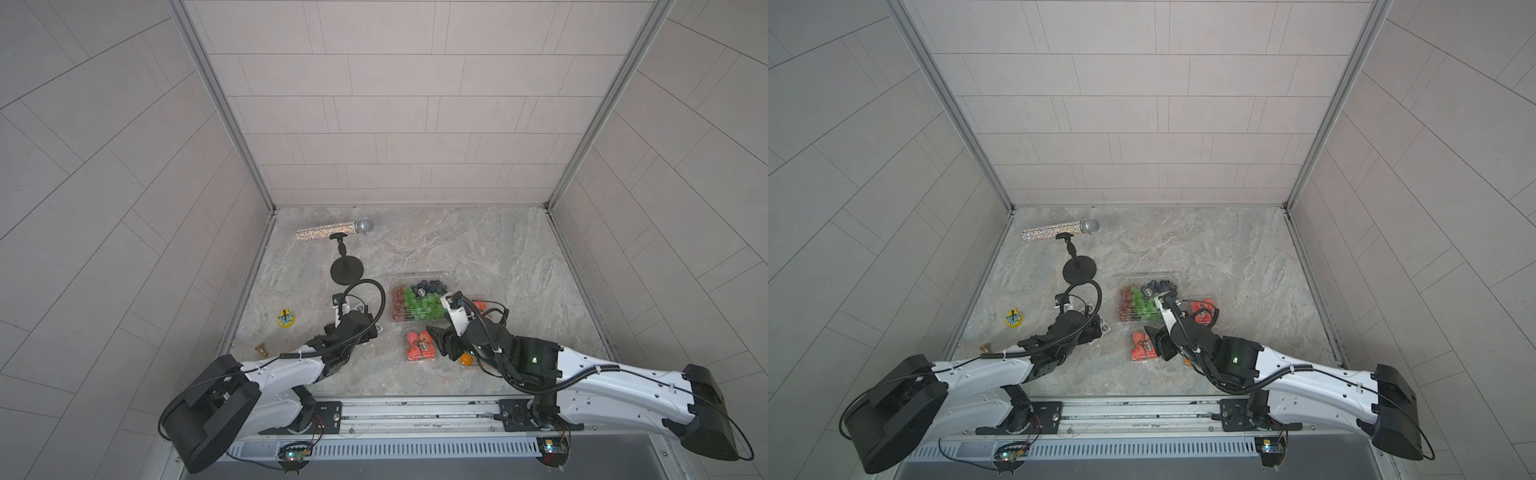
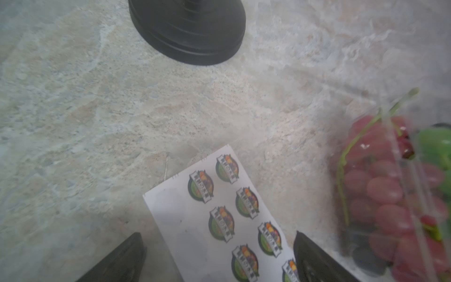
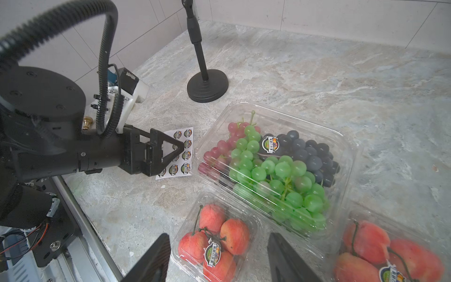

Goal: Label fruit boxes
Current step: Pick up the label sticker from the center of the board.

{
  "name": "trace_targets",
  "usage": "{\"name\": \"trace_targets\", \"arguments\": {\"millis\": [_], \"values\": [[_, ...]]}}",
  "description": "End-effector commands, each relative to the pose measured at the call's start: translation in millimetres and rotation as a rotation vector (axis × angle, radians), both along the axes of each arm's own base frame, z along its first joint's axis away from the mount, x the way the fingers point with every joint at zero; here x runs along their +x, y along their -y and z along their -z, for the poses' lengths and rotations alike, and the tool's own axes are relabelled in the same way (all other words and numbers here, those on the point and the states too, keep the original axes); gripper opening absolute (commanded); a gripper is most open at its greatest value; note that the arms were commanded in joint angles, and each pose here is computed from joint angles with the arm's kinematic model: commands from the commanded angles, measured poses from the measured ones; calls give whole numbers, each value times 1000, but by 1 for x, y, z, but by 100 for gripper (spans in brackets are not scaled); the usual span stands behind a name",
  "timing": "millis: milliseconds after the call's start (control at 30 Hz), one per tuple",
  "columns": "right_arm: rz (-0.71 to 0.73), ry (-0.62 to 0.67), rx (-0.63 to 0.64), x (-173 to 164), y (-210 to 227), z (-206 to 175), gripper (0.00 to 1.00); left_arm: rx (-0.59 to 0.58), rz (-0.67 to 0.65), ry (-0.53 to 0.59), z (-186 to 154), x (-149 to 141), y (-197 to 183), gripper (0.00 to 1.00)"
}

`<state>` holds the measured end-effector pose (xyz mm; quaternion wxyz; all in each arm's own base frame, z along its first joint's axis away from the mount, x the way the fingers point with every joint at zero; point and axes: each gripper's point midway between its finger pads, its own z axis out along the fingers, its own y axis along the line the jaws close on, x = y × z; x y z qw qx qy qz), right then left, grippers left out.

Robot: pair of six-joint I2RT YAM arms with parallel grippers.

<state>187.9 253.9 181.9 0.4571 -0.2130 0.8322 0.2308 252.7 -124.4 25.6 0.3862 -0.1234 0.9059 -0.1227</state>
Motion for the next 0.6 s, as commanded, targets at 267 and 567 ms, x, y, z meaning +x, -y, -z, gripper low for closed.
{"name": "trace_targets", "arguments": {"millis": [267, 567], "values": [[11, 35, 18, 2, 5, -8, 66, 1, 130, -177, 43, 3, 30, 99], [5, 33, -2, 3, 2, -5, 66, 345, 37, -131, 21, -14, 2, 99]]}}
